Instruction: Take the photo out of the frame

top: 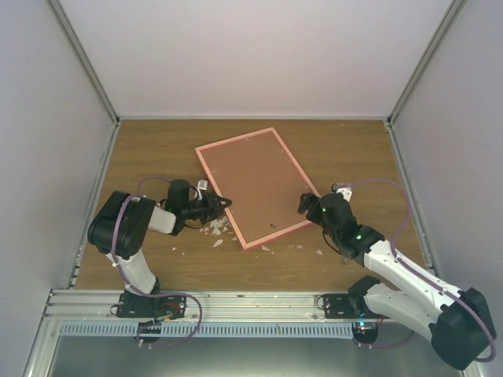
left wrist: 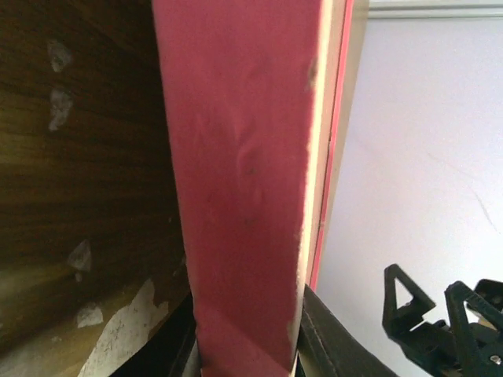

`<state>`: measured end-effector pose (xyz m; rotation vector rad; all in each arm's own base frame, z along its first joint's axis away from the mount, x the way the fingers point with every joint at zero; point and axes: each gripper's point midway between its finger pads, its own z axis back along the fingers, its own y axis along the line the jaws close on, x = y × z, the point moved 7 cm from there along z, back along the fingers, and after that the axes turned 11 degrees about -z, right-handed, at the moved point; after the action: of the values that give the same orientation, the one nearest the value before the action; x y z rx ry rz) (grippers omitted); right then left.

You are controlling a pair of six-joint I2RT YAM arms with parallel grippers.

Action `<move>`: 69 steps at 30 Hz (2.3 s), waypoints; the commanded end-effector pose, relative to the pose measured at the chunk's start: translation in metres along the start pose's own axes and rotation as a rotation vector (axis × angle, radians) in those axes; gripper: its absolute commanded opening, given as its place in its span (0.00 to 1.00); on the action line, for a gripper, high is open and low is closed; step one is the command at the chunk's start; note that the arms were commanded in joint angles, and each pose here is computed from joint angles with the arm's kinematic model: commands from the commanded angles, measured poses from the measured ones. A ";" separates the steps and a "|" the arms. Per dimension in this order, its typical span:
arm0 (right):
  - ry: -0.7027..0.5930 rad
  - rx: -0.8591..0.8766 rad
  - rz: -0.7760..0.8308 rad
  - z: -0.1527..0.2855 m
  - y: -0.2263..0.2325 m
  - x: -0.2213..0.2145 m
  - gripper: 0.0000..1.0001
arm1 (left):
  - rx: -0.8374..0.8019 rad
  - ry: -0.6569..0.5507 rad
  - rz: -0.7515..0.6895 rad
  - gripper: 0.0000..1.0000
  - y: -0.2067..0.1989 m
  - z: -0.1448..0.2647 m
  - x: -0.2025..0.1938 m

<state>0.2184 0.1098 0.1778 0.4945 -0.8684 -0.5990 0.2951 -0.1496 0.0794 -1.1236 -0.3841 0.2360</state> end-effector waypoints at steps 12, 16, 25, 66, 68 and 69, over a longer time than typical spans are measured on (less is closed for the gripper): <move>0.259 0.029 0.432 -0.055 0.001 0.028 1.00 | 0.211 0.201 -0.190 0.11 0.022 -0.005 0.001; 0.310 0.003 0.448 -0.073 -0.008 0.025 0.99 | 0.285 0.185 -0.225 0.20 0.023 -0.001 0.007; 0.415 -0.030 0.460 -0.099 -0.022 0.009 1.00 | 0.415 0.147 -0.272 0.43 0.024 0.005 0.017; 0.593 -0.035 0.365 -0.057 -0.038 -0.020 1.00 | 0.571 0.127 -0.435 0.81 -0.001 -0.004 0.005; 0.606 -0.015 0.343 -0.047 -0.037 -0.023 1.00 | 0.573 0.118 -0.439 0.81 -0.001 -0.002 0.006; 0.614 -0.005 0.333 -0.043 -0.036 -0.024 1.00 | 0.572 0.116 -0.440 0.82 -0.002 -0.002 0.006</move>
<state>0.2539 0.1004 0.1135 0.3922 -0.4181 -0.1042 0.3091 -0.1513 0.0927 -0.5100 -0.4575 -0.1038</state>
